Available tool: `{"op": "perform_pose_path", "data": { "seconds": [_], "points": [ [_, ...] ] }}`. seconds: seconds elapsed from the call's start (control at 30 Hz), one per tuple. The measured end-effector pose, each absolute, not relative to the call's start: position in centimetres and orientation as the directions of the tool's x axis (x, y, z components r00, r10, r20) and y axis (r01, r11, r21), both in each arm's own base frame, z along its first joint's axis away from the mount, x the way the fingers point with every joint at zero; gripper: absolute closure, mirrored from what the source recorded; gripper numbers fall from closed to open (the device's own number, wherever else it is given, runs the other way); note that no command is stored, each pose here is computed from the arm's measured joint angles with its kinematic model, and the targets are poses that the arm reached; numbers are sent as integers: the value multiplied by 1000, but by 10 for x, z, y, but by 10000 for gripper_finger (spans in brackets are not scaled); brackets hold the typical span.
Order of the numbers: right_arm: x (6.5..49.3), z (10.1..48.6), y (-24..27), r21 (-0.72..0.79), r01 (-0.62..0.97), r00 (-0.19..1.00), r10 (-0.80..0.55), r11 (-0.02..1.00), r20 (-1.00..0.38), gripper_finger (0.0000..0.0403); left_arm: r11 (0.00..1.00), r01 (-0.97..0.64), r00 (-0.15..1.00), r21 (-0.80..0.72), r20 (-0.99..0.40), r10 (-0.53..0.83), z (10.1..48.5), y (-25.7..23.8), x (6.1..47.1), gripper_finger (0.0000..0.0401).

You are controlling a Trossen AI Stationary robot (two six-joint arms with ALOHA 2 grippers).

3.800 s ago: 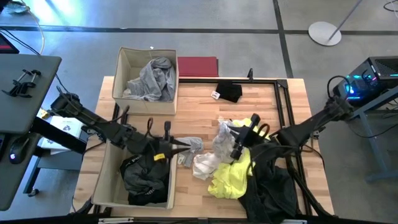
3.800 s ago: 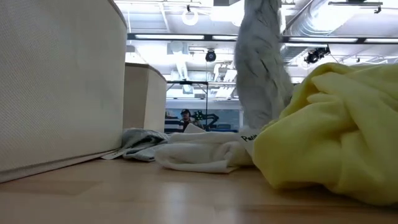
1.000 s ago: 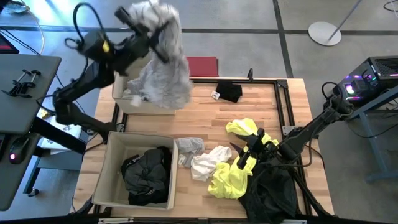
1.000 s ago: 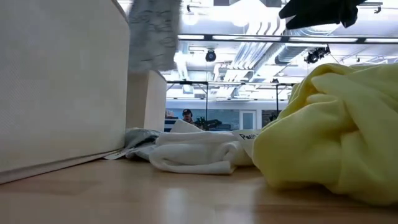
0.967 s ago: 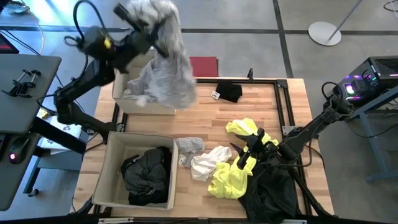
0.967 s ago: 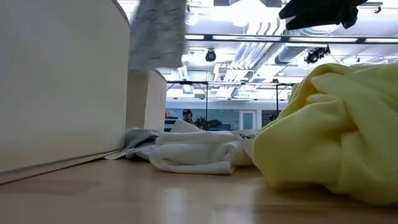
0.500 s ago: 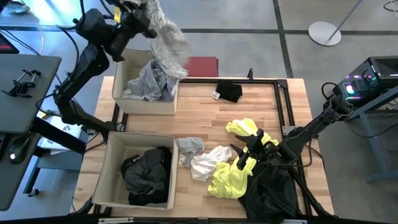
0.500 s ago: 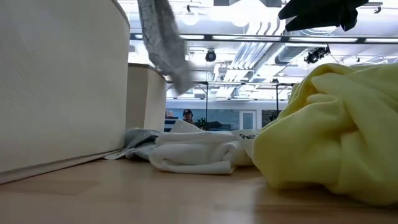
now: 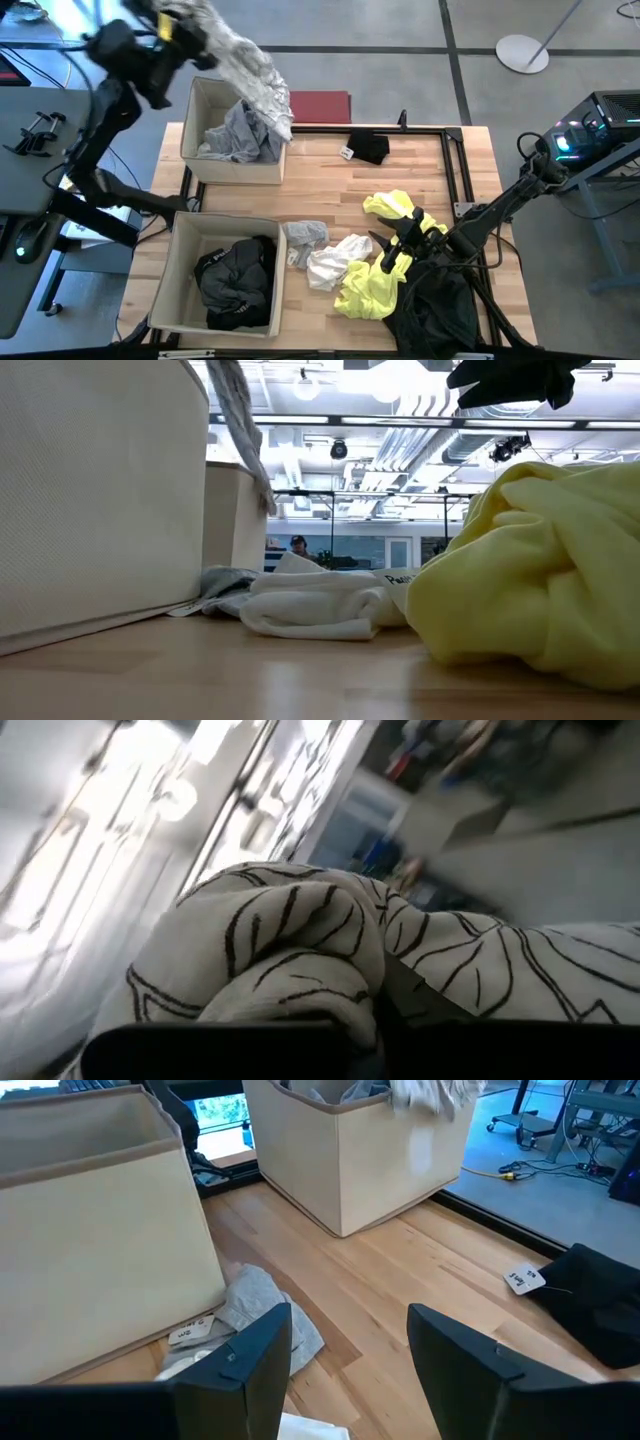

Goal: Sort clothes
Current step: Put the white patterned shirt into the top laundry organizer

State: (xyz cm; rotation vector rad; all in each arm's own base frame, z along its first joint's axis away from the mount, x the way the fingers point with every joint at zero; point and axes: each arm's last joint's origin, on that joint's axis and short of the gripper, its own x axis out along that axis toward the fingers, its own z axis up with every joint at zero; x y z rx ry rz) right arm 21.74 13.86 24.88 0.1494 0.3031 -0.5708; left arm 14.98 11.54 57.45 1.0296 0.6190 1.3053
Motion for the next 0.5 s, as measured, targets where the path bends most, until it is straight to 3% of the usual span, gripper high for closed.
{"op": "perform_pose_path", "data": {
  "seconds": [0.13, 0.27, 0.37, 0.5],
  "points": [
    [218, 249, 139, 62, 551, 800, -507, 832, -320, 215, -119, -514, 80, 850, 186, 979, 581, 110, 124, 401],
    [218, 250, 140, 75, 550, 805, -503, 832, -315, 215, -81, -571, 65, 817, 143, 988, 576, 111, 113, 401],
    [219, 250, 140, 66, 545, 806, -501, 836, -314, 215, 40, -590, 150, 807, 61, 987, 565, 117, 113, 401],
    [219, 251, 140, 66, 545, 807, -501, 836, -314, 215, 284, -574, 317, 768, -111, 942, 539, 134, 128, 401]
  ]
}}
